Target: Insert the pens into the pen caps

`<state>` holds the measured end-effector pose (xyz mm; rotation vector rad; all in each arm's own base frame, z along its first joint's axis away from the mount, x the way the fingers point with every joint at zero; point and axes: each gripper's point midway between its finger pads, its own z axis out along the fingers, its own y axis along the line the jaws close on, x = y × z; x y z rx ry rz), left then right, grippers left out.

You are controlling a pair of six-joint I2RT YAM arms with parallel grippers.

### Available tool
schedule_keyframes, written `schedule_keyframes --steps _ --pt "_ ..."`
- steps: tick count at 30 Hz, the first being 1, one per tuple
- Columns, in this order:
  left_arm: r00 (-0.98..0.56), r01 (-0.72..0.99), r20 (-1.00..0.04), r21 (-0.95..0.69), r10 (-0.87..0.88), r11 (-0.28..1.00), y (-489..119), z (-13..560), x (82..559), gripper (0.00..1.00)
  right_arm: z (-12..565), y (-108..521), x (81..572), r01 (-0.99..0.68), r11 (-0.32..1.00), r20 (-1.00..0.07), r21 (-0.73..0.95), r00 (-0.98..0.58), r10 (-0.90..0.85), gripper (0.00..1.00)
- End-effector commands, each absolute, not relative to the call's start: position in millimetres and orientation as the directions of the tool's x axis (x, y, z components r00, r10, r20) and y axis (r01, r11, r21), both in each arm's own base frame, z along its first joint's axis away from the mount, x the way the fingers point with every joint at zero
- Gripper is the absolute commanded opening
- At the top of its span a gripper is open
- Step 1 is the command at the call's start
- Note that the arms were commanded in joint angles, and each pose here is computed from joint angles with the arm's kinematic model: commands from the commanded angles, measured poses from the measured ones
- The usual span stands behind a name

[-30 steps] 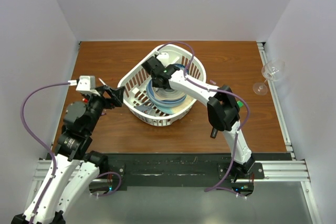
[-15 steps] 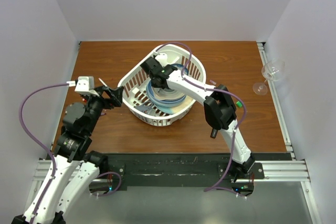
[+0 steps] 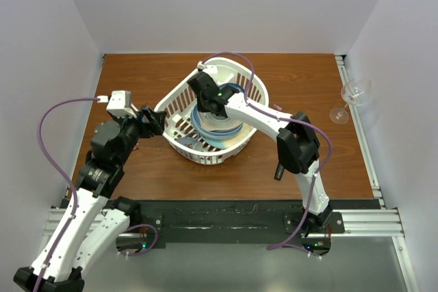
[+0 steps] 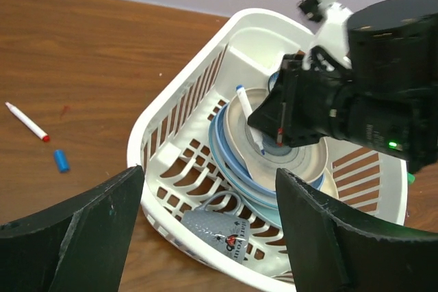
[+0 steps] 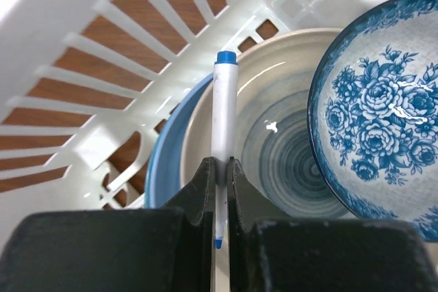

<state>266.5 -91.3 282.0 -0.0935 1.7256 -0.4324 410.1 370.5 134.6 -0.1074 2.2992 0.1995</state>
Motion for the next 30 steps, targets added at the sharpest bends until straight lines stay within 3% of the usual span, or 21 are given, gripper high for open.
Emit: schedule_keyframes --steps 1,11,14,16,17,20,30 --pt "-0.239 0.183 -0.903 -0.403 -0.357 0.897 -104 296 276 0.82 187 380 408 -0.222 0.953 -0.813 0.205 -0.581 0.039 0.00" --pt "-0.346 0.170 -0.837 -0.500 -0.424 0.849 -136 295 323 0.81 225 375 378 -0.338 0.893 -0.844 0.296 -0.530 0.079 0.00" --pt "-0.379 0.147 -0.826 -0.498 -0.417 0.854 -140 284 334 0.81 214 364 382 -0.312 0.922 -0.850 0.228 -0.526 0.032 0.00" --pt "-0.371 0.152 -0.834 -0.488 -0.408 0.859 -140 284 336 0.81 213 369 387 -0.359 0.918 -0.861 0.168 -0.507 -0.041 0.08" --pt "-0.352 0.170 -0.848 -0.473 -0.395 0.864 -138 288 334 0.81 194 365 389 -0.356 0.928 -0.839 0.105 -0.533 -0.110 0.19" --pt "-0.325 0.173 -0.870 -0.440 -0.370 0.881 -131 288 326 0.82 190 356 397 -0.281 0.959 -0.803 0.039 -0.579 -0.138 0.27" --pt "-0.256 0.111 -0.913 -0.355 -0.319 0.928 -97 276 298 0.83 157 349 407 -0.030 0.999 -0.733 0.030 -0.680 0.002 0.33"
